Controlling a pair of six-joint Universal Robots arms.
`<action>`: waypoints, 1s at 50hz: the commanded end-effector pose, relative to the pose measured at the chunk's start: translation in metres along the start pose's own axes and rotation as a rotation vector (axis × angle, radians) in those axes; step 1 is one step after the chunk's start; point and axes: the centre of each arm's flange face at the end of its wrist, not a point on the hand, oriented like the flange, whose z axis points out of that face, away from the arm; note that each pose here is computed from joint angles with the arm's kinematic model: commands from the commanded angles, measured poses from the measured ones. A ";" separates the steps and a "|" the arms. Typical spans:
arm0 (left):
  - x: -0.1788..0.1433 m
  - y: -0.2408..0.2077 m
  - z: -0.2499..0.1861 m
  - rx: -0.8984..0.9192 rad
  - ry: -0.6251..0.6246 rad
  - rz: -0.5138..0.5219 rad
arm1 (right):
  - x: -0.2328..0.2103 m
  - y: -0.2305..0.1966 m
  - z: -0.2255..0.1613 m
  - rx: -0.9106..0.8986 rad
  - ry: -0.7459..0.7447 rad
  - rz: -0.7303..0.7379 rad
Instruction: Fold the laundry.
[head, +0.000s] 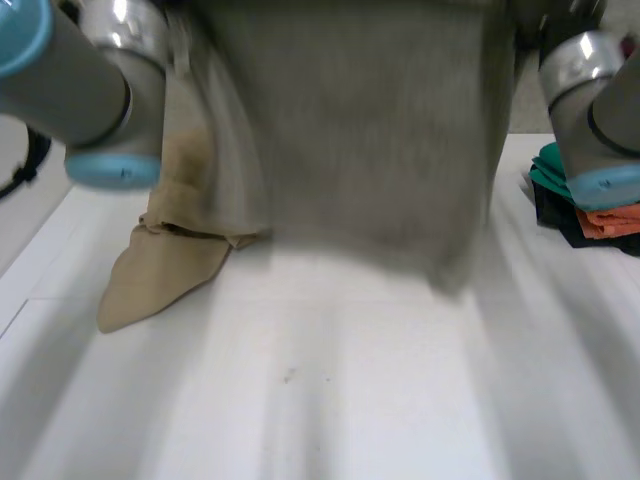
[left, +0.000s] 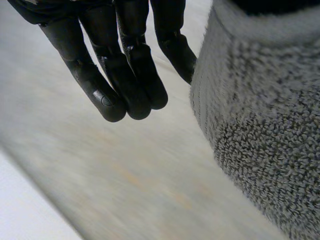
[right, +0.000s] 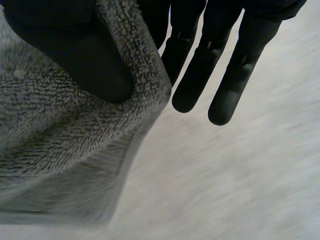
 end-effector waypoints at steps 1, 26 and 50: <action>-0.022 -0.015 0.014 0.058 -0.121 -0.033 | 0.023 -0.027 0.010 0.103 0.078 0.031; 0.070 0.123 -0.192 -0.612 0.437 -0.055 | -0.067 0.132 -0.159 -0.667 -0.507 0.307; 0.046 0.117 -0.179 -0.633 0.394 -0.084 | -0.049 0.163 -0.161 -1.020 -0.362 0.582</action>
